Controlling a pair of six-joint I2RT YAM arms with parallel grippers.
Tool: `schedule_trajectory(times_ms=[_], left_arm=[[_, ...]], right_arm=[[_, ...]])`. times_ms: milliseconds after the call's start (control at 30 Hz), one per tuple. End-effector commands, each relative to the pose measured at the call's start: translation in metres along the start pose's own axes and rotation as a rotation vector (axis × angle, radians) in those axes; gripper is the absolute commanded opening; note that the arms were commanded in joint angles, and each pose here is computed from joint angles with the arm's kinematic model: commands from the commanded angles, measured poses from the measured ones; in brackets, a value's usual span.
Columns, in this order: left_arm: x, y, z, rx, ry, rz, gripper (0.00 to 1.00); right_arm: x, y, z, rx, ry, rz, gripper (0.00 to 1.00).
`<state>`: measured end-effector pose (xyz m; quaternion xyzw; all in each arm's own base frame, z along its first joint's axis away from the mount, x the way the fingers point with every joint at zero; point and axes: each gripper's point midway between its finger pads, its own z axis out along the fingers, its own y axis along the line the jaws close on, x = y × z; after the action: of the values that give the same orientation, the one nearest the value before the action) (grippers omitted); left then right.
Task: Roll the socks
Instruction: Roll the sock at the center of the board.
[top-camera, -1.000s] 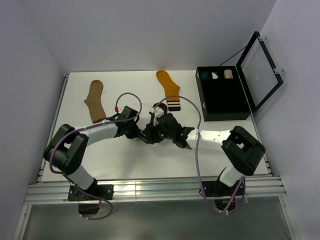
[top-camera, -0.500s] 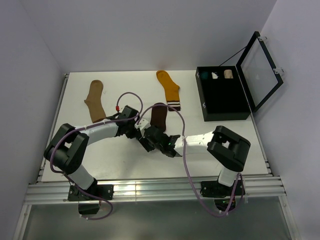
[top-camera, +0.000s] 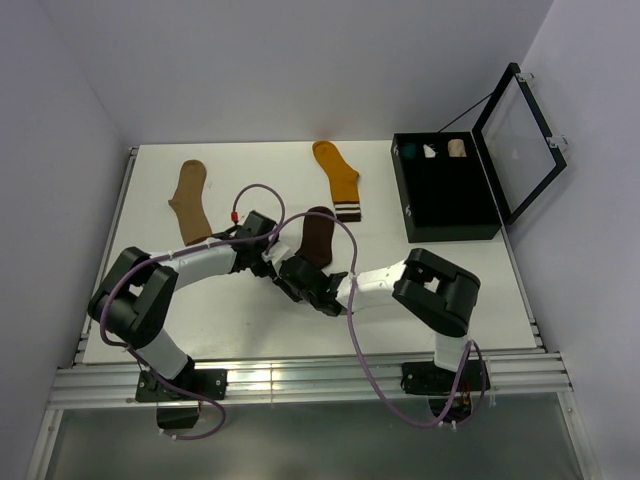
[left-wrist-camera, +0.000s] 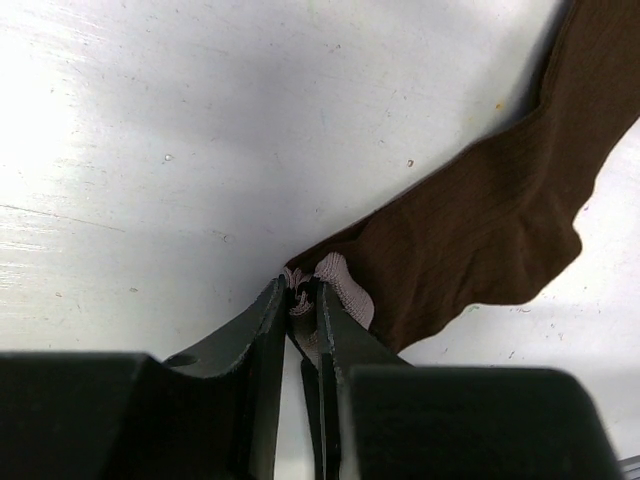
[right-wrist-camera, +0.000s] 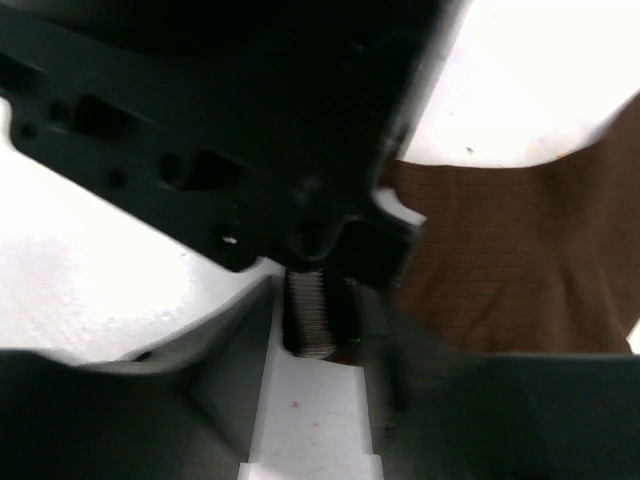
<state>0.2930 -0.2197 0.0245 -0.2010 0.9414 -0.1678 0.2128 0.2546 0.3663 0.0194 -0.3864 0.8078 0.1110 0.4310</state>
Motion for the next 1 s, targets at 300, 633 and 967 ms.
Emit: schedule_trajectory(times_ms=[300,633,967], left_arm=[[-0.005,-0.002,-0.008,0.021,-0.024,0.000,0.36],[-0.025,-0.005,-0.027,0.082,-0.159,-0.107,0.71],[-0.024,-0.006,-0.038,0.192,-0.214,-0.155,0.75]], right_arm=[[0.027,0.003,0.000,-0.031,0.057,0.109,0.00],[0.008,0.009,-0.013,-0.316,0.028,0.348,0.00],[-0.001,0.002,-0.017,-0.586,0.021,0.643,0.00]])
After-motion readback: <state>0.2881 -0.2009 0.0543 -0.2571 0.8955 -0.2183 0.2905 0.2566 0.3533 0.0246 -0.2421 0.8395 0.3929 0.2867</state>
